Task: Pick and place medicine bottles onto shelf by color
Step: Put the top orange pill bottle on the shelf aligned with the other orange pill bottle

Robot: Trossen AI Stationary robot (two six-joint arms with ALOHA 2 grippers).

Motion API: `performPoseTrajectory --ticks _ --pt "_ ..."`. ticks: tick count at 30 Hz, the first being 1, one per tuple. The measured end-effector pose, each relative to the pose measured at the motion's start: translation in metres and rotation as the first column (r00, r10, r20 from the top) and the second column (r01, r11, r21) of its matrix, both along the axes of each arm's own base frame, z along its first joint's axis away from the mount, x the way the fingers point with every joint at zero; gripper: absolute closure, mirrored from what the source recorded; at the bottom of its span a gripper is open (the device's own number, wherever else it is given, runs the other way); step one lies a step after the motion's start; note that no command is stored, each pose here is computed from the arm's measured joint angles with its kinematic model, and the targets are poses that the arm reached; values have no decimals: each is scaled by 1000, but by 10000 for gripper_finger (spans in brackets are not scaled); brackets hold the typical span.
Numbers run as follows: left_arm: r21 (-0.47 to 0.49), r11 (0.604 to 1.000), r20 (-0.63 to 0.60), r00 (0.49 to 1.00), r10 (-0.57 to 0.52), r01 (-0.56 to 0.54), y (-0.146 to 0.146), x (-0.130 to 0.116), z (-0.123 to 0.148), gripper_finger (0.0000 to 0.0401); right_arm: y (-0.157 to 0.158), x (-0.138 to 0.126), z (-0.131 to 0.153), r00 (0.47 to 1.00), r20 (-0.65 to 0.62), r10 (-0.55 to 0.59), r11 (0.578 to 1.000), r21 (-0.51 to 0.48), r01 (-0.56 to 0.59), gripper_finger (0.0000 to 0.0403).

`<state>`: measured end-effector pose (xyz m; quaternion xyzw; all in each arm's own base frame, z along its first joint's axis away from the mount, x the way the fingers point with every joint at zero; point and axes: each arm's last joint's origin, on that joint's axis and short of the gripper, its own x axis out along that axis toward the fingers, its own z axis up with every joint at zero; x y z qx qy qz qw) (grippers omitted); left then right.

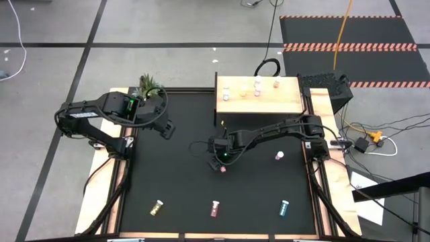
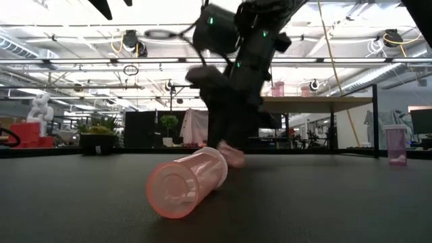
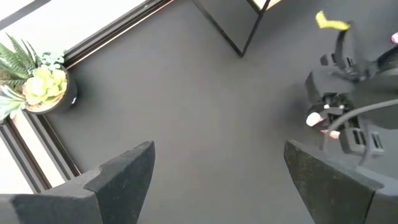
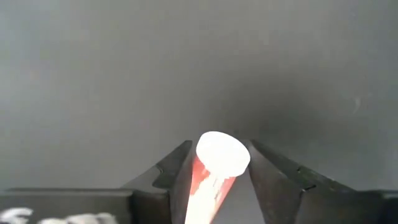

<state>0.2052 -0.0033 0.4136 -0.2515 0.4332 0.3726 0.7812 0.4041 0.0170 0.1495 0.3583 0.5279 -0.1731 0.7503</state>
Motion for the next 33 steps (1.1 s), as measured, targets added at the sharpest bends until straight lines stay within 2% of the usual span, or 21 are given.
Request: performPoseTrajectory --ticks 5,10,14,18,20,22,26,29,33 --pt "7 1000 -2 1000 -1 1 0 0 0 45 -2 -6 27 996 85 -11 997 -73 18 276" --pt "18 1000 -5 1000 -4 4 0 0 0 45 -7 -28 48 992 123 -30 993 -107 44 292" --pt "29 1000 -7 1000 -7 7 1 0 0 45 -4 -59 83 974 225 -39 976 -200 86 285" --pt "43 999 -10 1000 -7 7 2 0 0 45 -3 -102 118 939 342 -46 932 -324 164 281" --pt "47 999 -10 1000 1 -1 3 0 0 45 -6 -128 137 907 418 -56 893 -385 232 282" --pt "48 999 -8 1000 9 -8 5 0 1 45 -10 -153 152 879 474 -55 836 -459 300 284" --pt "47 999 -5 1000 25 -24 8 0 1 45 -21 -202 172 839 542 -46 667 -609 430 284" --pt "45 998 6 999 33 -33 9 1 1 45 -30 -230 175 847 531 -36 537 -704 464 283" --pt "43 998 41 999 33 -35 9 4 2 45 -43 -251 168 865 499 -46 405 -783 473 284"
